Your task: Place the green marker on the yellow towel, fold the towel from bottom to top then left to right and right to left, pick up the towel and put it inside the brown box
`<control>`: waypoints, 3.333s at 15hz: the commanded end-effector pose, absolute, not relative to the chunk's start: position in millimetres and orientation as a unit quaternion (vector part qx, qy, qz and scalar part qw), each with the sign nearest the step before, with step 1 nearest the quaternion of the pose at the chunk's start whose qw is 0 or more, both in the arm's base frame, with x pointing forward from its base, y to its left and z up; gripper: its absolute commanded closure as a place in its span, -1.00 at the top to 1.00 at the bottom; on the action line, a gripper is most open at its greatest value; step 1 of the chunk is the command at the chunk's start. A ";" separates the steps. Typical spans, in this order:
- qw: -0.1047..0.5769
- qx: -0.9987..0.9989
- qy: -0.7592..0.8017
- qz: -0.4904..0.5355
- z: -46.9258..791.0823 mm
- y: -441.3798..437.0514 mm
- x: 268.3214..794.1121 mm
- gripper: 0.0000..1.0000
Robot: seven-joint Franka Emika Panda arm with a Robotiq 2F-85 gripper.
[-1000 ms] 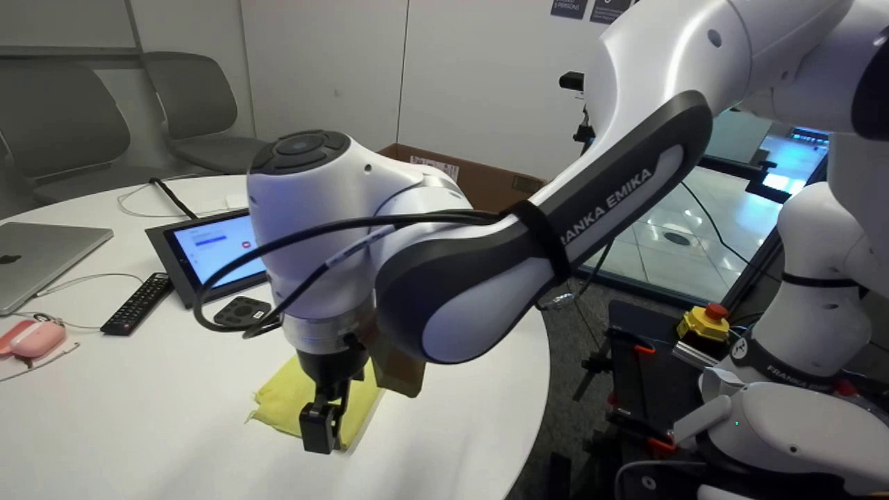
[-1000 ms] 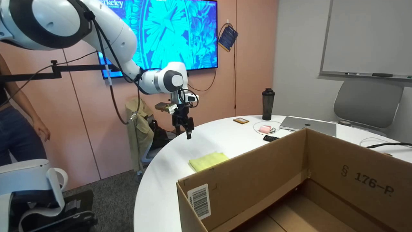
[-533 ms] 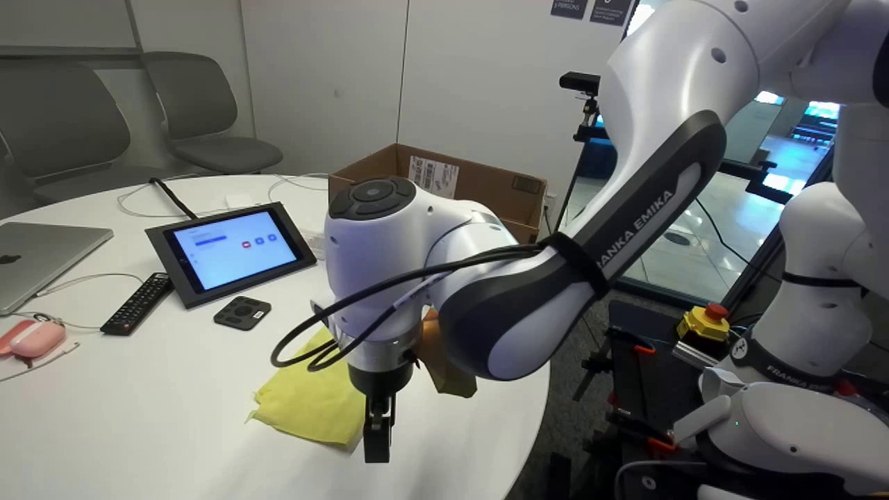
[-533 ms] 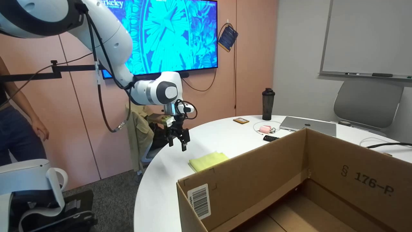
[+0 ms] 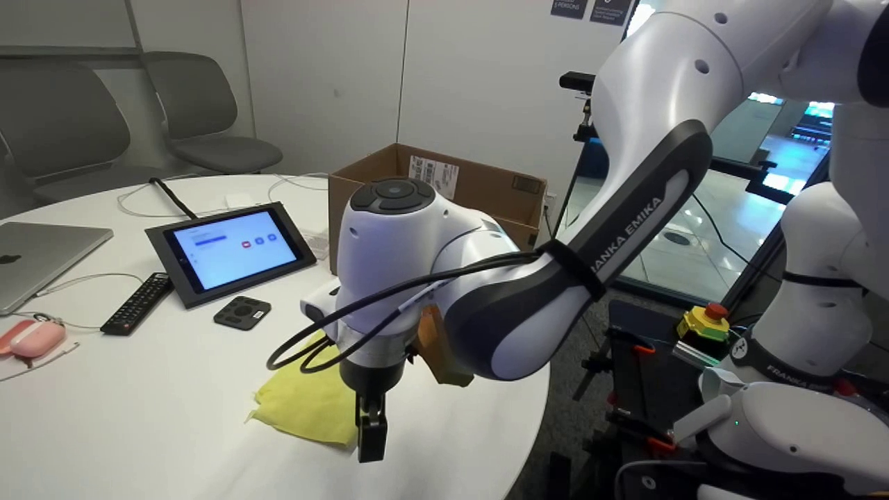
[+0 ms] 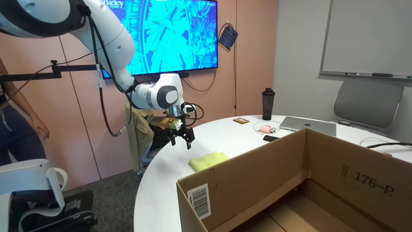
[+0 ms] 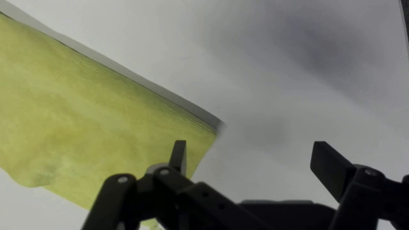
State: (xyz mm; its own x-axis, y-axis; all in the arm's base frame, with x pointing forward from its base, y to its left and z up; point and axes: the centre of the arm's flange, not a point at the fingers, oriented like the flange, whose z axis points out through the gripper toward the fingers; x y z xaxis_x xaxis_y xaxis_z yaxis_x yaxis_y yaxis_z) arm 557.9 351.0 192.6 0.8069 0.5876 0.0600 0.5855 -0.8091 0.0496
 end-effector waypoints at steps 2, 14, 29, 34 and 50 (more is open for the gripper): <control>0.002 0.927 0.374 0.033 178.1 353.5 555.0 1.00; 0.056 0.893 0.446 0.029 138.2 343.5 574.2 1.00; 0.044 0.883 0.467 0.018 94.7 345.6 605.4 0.48; 0.043 0.887 0.460 0.020 95.4 343.6 609.2 -0.06; -0.047 0.964 0.256 0.044 139.4 321.6 615.2 -0.92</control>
